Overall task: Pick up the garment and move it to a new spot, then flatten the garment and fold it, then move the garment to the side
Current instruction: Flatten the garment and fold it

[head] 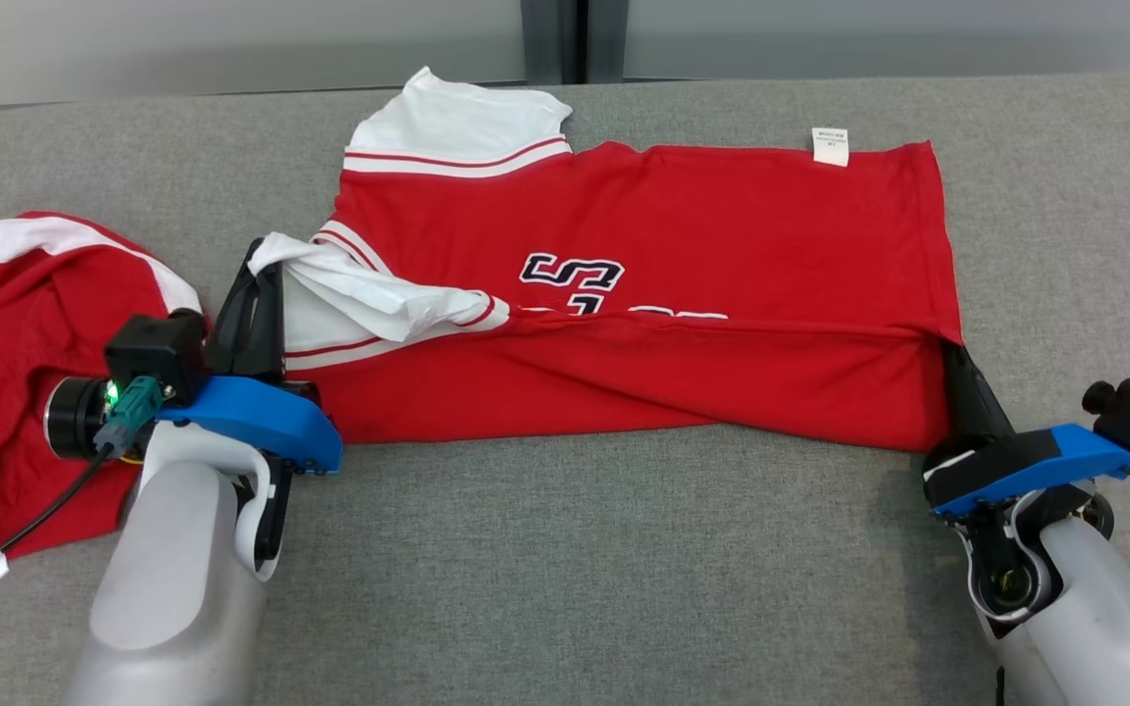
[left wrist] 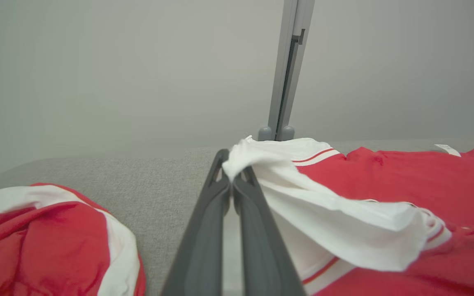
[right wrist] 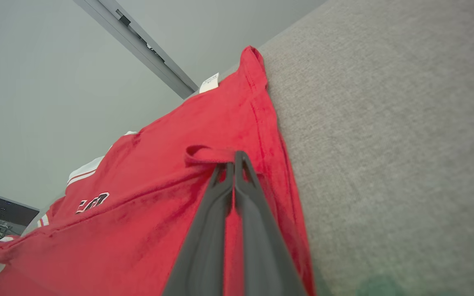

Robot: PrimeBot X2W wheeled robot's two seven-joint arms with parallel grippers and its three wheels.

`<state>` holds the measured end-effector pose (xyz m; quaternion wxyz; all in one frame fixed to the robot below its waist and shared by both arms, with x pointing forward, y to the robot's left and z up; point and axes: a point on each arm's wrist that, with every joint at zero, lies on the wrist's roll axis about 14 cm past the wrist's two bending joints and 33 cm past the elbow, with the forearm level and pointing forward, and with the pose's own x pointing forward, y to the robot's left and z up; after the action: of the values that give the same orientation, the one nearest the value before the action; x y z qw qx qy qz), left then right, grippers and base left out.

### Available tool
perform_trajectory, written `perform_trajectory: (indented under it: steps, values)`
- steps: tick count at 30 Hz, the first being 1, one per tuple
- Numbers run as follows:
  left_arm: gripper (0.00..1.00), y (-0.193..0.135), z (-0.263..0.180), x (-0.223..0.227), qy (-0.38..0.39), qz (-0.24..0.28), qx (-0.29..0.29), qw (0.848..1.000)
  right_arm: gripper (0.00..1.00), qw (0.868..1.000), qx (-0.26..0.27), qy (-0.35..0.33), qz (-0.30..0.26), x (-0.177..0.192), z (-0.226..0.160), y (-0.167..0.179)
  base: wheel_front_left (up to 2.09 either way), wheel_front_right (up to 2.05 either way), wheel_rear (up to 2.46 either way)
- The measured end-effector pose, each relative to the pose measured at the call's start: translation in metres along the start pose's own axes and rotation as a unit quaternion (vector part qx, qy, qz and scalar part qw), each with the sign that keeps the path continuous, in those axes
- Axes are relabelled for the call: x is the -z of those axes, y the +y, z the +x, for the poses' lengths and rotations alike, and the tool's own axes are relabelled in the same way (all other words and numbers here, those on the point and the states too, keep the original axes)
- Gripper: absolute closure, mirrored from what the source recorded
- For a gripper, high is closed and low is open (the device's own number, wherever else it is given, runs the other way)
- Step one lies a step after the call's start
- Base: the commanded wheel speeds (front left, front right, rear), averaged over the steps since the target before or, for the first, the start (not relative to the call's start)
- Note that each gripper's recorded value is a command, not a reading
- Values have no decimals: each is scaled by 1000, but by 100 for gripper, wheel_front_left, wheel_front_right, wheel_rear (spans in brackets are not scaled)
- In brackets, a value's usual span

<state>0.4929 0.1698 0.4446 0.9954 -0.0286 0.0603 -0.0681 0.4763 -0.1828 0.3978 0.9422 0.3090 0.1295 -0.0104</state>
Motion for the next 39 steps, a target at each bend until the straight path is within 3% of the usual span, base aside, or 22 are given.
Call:
perform_trajectory:
  steps: [1, 2, 3, 4, 5, 6, 11, 20, 32, 33, 34, 35, 39]
  values:
    - [100, -1, 1, 4, 5, 2, 3, 1000, 100, 1000, -1, 1, -2, 1, 2, 1, 0, 0, 0]
    - [82, -2, 3, 6, 10, 3, 5, 1000, 100, 1000, -2, 3, -5, 2, 3, 1, 0, 0, 0]
    - [6, -3, 4, 8, 13, 1, 5, 1000, 93, 1000, -4, 4, -8, 3, 4, 3, 0, 0, 0]
    - [6, -2, 3, 10, 16, -3, 2, 1000, 93, 1000, -5, 6, -13, 4, 4, 3, 0, 0, 0]
    - [0, -1, 3, 13, 20, -5, 0, 1000, 51, 1000, -7, 6, -17, 4, 4, 4, 0, 0, 0]
    - [0, 1, 3, 13, 19, -8, -3, 1000, 0, 1000, -7, 4, -17, 4, 4, 5, 0, 0, 0]
    - [0, 6, -12, 15, 16, -37, -25, 999, 0, 999, -7, -10, -30, -4, -1, 5, 0, 0, 0]
    - [0, 15, -57, 68, 85, -86, -71, 990, 0, 998, 13, -31, -49, -10, -26, -10, 0, 0, 0]
    - [0, -4, -65, 105, 146, -103, -61, 982, 0, 995, 40, -39, -86, -13, -48, -30, 0, 0, 0]
    - [51, -7, -65, 106, 150, -104, -56, 982, 0, 994, 42, -40, -92, -14, -49, -31, 0, 0, 0]
    - [91, -10, -64, 107, 153, -101, -50, 982, 0, 993, 42, -38, -103, -14, -51, -32, 0, 0, 0]
    - [100, -12, -64, 108, 155, -104, -49, 981, 0, 992, 40, -34, -113, -12, -52, -32, 0, 0, 0]
    - [100, -21, -63, 111, 160, -114, -37, 980, 0, 990, 24, -11, -141, 5, -53, -23, 0, 0, 0]
